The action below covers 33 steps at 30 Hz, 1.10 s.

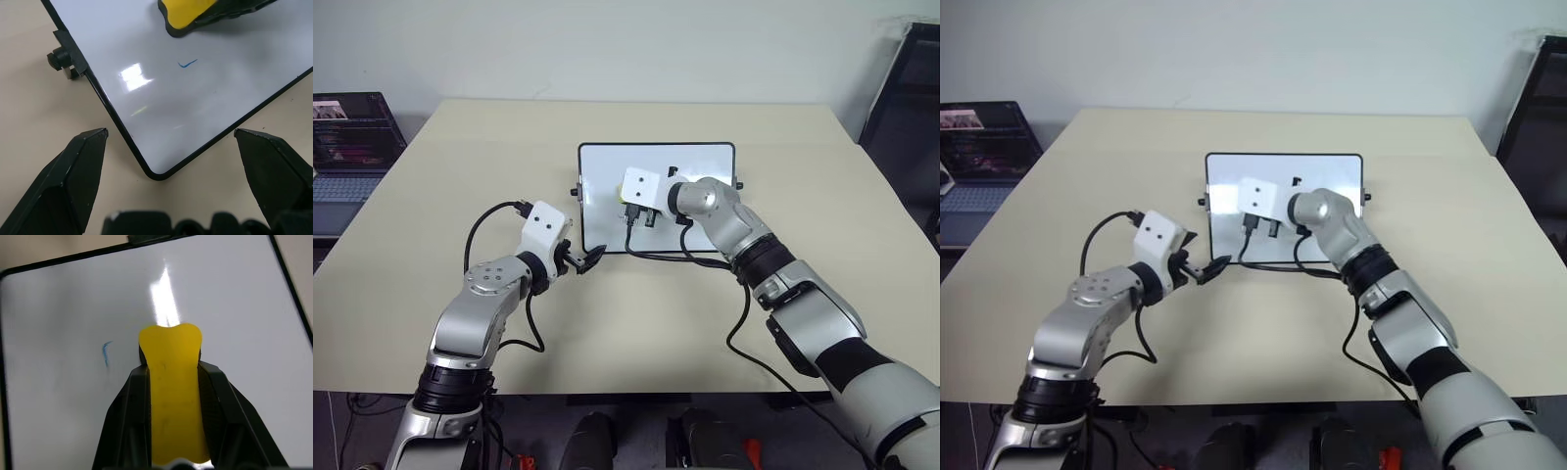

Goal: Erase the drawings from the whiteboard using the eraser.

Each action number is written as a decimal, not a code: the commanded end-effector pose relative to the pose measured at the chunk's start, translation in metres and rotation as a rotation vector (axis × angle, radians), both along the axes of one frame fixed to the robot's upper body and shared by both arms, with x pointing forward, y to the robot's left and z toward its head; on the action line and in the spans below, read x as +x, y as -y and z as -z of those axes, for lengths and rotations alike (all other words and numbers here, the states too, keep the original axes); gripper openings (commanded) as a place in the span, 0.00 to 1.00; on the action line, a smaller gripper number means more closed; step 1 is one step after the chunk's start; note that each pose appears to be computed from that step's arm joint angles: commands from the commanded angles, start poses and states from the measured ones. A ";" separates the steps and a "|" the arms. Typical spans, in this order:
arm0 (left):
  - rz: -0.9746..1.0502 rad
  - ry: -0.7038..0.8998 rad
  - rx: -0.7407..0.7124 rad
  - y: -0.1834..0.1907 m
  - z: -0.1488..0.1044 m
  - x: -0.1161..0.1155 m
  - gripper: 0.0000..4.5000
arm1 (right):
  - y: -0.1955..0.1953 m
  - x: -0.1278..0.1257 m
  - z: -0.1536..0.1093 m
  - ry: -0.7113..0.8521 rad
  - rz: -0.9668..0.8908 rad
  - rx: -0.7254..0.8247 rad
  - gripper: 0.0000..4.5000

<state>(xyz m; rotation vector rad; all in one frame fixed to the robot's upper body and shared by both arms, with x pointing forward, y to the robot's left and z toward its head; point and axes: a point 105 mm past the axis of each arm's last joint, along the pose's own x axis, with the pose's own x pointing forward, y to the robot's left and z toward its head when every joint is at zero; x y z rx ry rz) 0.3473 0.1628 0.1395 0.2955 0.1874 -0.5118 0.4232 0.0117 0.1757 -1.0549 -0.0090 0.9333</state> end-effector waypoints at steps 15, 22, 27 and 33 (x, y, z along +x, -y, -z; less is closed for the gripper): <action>0.038 0.021 0.014 0.005 -0.003 -0.007 1.00 | -0.012 0.004 -0.010 0.175 -0.006 0.003 0.22; 0.041 0.018 0.016 0.005 -0.001 -0.008 1.00 | -0.002 -0.002 0.012 0.146 -0.052 -0.136 0.22; 0.044 0.018 0.015 0.005 -0.001 -0.008 1.00 | 0.020 0.006 0.010 0.206 -0.016 -0.208 0.22; 0.050 0.019 0.013 0.006 -0.002 -0.007 1.00 | 0.052 0.005 0.015 0.212 0.002 -0.264 0.22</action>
